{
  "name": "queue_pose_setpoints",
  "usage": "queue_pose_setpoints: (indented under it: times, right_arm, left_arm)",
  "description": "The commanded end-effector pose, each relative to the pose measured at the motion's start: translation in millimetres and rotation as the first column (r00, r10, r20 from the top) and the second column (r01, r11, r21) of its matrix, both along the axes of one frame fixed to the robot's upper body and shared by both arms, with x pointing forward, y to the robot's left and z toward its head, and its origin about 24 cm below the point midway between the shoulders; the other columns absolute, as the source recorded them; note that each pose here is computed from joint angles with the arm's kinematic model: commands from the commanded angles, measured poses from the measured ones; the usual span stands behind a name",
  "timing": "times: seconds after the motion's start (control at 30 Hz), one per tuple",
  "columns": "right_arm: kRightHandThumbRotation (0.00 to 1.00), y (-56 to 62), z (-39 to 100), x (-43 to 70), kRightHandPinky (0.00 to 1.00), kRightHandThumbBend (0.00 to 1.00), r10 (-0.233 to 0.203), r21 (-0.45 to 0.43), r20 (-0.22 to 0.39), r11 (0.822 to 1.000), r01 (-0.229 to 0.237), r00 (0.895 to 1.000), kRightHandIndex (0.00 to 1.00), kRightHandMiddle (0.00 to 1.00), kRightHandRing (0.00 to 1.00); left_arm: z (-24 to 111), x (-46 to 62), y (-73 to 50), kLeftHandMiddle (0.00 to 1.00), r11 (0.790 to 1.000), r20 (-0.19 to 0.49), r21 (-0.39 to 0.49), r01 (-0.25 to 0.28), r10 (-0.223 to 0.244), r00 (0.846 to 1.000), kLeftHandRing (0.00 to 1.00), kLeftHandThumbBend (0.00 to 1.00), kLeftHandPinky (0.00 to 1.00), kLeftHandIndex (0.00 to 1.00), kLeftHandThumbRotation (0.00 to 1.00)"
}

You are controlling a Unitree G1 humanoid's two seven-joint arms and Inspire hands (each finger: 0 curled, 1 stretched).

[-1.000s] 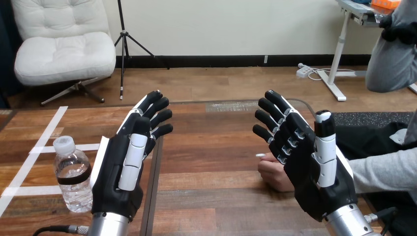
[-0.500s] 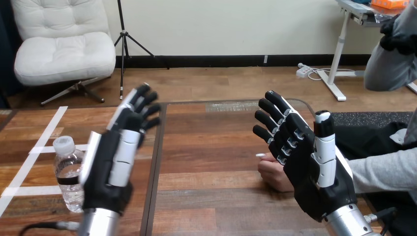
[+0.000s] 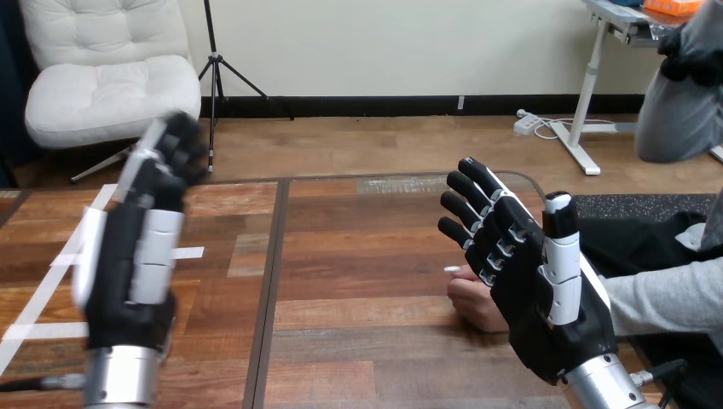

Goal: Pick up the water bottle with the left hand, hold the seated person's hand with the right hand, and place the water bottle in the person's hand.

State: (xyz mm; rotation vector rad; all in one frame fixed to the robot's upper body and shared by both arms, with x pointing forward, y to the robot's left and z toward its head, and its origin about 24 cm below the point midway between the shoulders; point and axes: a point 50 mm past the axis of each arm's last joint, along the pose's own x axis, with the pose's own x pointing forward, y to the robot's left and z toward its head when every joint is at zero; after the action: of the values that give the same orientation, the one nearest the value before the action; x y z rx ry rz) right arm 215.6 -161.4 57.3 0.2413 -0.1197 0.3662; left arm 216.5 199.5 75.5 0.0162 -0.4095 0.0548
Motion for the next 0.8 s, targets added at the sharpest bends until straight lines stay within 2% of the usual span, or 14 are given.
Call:
queue_pose_setpoints:
  times: [0.0, 0.17, 0.4, 0.77]
  right_arm:
    - [1.00, 5.9, 21.9, 10.8, 0.97, 0.75, 0.024, 0.001, 0.109, 1.000, -0.024, 0.994, 0.95, 0.97, 0.97]
    - [1.00, 6.2, 21.8, 11.4, 0.97, 0.75, 0.023, -0.001, 0.109, 1.000, -0.023, 0.994, 0.95, 0.96, 0.97]
    - [1.00, 6.7, 21.5, 12.4, 0.97, 0.75, 0.021, 0.006, 0.106, 1.000, -0.022, 0.994, 0.95, 0.96, 0.97]
    - [1.00, 7.3, 21.5, 14.5, 0.97, 0.76, 0.018, 0.007, 0.104, 1.000, -0.018, 0.994, 0.95, 0.96, 0.96]
  left_arm:
    - [30.6, 7.5, 3.1, 0.91, 1.000, 0.182, 0.017, -0.021, 0.018, 0.983, 0.91, 0.97, 0.90, 0.91, 0.92]
    - [33.3, 7.4, 7.8, 0.94, 1.000, 0.214, -0.001, -0.028, 0.027, 0.977, 0.94, 0.99, 0.92, 0.93, 0.94]
    - [36.6, 7.6, 15.1, 0.96, 0.998, 0.235, -0.043, -0.054, 0.063, 0.970, 0.95, 1.00, 0.93, 0.94, 0.95]
    - [36.7, 9.4, 22.6, 1.00, 0.996, 0.236, -0.080, -0.049, 0.066, 0.969, 1.00, 1.00, 0.98, 0.98, 0.93]
